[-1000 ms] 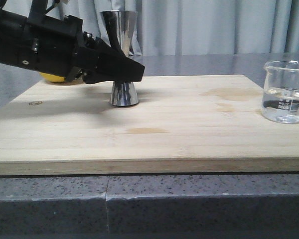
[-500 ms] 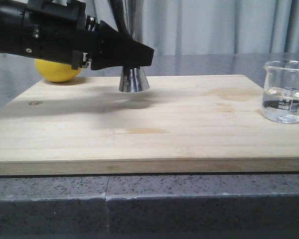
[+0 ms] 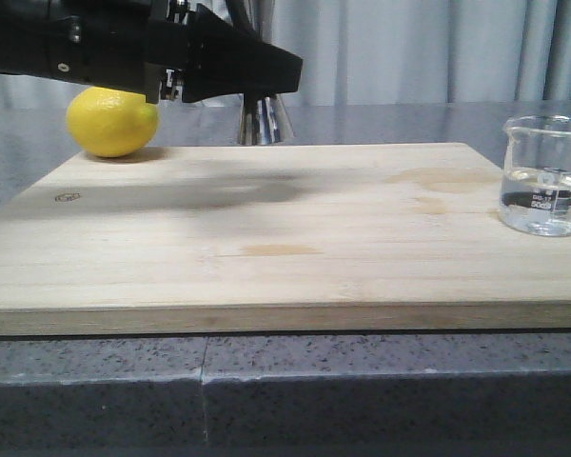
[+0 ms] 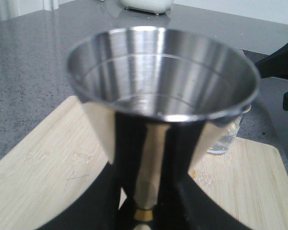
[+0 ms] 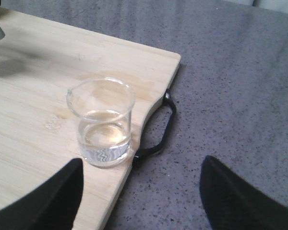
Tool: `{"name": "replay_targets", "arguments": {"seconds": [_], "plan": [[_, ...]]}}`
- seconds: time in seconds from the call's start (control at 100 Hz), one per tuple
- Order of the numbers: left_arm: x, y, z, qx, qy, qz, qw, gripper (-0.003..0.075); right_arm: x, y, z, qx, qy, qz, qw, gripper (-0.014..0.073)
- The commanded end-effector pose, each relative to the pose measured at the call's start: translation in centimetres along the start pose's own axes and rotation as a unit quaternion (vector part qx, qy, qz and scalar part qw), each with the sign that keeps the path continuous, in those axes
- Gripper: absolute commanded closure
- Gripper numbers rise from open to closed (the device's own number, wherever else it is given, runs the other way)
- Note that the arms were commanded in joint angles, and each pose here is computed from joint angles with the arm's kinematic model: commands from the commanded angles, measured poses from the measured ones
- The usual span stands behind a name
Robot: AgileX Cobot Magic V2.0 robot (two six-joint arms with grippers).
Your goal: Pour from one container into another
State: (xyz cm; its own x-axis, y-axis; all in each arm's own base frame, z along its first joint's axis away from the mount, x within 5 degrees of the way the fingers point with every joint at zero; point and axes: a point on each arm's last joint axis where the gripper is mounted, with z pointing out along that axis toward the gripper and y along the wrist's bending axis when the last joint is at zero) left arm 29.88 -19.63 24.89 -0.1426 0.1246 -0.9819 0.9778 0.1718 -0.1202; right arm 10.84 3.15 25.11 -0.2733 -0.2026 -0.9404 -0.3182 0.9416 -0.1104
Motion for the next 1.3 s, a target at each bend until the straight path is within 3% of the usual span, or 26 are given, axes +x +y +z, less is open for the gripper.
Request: {"name": "replay_targets", "arguments": {"seconds": [0.0,0.44,0.73,1.29], "plan": [[-3.3,-0.6,-0.6,0.011,-0.069,0.013,0.997,0.0739,-1.5,-0.2,0.3,0.006,-0.051,-0.002,0.999,0.0072],[-3.8,-0.5,-0.5,0.011,-0.073,0.021,0.997,0.0739,-1.1,0.2,4.4,0.001,-0.025,-0.007,1.000,0.0052],[-3.8,-0.5,-0.5,0.011,-0.073,0.021,0.997,0.0739,-1.2,1.2,6.2,-0.022,-0.042,-0.018,0.999,0.0052],[-3.8,-0.5,-0.5,0.011,-0.073,0.021,0.997,0.0739,-0.9,1.4,8.3,-0.010,-0.062,-0.021,0.998,0.0052]]}}
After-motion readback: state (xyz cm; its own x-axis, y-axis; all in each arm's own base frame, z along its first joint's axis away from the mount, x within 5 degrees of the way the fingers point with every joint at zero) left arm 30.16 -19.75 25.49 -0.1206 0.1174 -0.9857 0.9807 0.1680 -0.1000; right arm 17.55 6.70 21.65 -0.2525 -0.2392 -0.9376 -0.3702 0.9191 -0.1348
